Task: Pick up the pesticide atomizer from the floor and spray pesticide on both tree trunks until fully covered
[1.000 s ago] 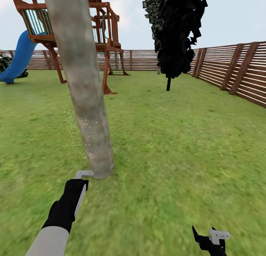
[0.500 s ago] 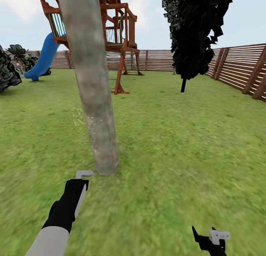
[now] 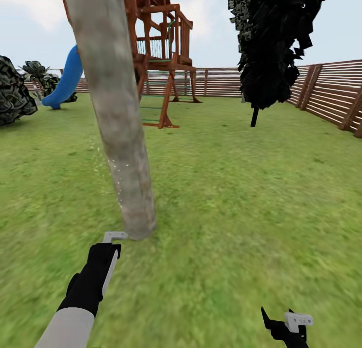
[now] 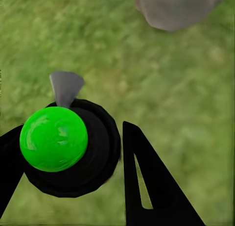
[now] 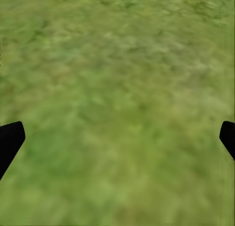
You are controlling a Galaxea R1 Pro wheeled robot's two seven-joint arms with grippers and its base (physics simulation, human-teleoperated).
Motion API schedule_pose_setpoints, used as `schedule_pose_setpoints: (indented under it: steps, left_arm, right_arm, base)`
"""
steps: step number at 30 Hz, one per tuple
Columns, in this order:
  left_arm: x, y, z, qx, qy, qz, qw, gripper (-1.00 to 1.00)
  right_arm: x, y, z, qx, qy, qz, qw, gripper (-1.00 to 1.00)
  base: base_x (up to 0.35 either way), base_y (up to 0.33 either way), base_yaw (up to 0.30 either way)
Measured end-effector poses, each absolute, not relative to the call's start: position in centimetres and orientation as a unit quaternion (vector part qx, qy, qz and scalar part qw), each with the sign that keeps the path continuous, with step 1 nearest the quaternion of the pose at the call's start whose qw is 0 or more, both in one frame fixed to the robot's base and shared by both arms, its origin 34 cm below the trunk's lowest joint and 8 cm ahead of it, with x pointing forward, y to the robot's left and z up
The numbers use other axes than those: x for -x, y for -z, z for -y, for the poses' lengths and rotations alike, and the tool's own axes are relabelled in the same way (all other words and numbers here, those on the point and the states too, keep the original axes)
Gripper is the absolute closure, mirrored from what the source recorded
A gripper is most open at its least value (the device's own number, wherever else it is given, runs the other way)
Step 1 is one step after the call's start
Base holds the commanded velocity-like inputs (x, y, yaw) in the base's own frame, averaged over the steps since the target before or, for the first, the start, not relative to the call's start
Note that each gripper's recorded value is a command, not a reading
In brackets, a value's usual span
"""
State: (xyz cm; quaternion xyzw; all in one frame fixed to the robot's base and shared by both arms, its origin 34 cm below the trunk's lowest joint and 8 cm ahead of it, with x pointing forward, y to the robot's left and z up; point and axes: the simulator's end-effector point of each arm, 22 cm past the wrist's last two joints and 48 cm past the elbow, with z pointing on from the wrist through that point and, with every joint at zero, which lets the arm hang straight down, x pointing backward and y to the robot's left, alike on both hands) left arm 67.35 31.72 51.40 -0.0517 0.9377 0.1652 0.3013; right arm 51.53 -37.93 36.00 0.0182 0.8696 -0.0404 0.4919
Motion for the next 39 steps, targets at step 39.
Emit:
schedule_pose_setpoints:
  steps: [39]
  left_arm:
    - [-67.40,-51.37,-31.30,0.050,-0.162,-0.938,0.302,1.00]
  right_arm:
    - [-51.56,-36.02,37.95,-0.018,0.041,-0.869,0.492,-1.00]
  base:
    - [0.065,-0.272,0.117]
